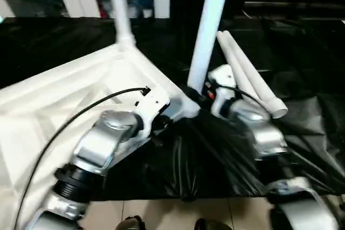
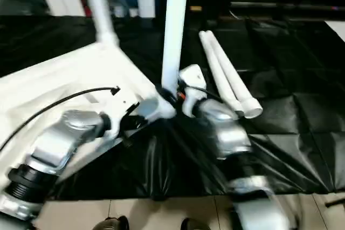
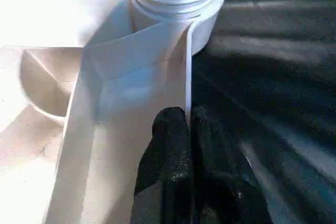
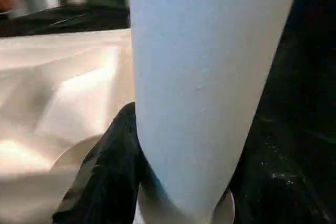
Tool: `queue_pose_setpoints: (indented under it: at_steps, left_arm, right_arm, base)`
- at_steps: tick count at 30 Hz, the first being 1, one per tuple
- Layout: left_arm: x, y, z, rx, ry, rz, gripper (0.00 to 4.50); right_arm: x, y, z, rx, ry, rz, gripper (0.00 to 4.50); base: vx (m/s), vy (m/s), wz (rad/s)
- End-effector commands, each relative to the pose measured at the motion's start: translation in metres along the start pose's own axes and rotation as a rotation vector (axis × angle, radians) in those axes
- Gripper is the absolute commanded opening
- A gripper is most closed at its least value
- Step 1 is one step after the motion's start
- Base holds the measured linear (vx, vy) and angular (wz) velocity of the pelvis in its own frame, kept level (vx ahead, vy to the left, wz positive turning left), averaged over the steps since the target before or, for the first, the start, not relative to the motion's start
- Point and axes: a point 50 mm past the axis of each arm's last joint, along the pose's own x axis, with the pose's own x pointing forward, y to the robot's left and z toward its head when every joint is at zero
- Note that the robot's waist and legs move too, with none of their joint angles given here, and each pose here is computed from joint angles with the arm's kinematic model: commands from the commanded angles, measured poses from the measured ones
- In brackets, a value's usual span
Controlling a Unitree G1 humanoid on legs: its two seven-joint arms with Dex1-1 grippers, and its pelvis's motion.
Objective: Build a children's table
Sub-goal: Insert table leg to table base
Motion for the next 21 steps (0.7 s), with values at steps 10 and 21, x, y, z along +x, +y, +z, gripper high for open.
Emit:
queue_pose_setpoints:
  at_steps: [10, 21]
  left_arm:
    - [0.001, -0.015, 0.008, 0.033, -0.028, 0.015, 0.0]
    - [0.0, -0.014, 0.008, 0.063, -0.043, -0.064, 0.0]
  right_arm:
    - [-0.007, 0.005, -0.068, 0.093, 0.325, -0.216, 1.88]
    - [-0.004, 0.003, -0.055, 0.097, 0.268, -0.148, 2.67]
  base:
    - [0.0, 0.0, 0.0]
    - [0.0, 0.0, 0.0]
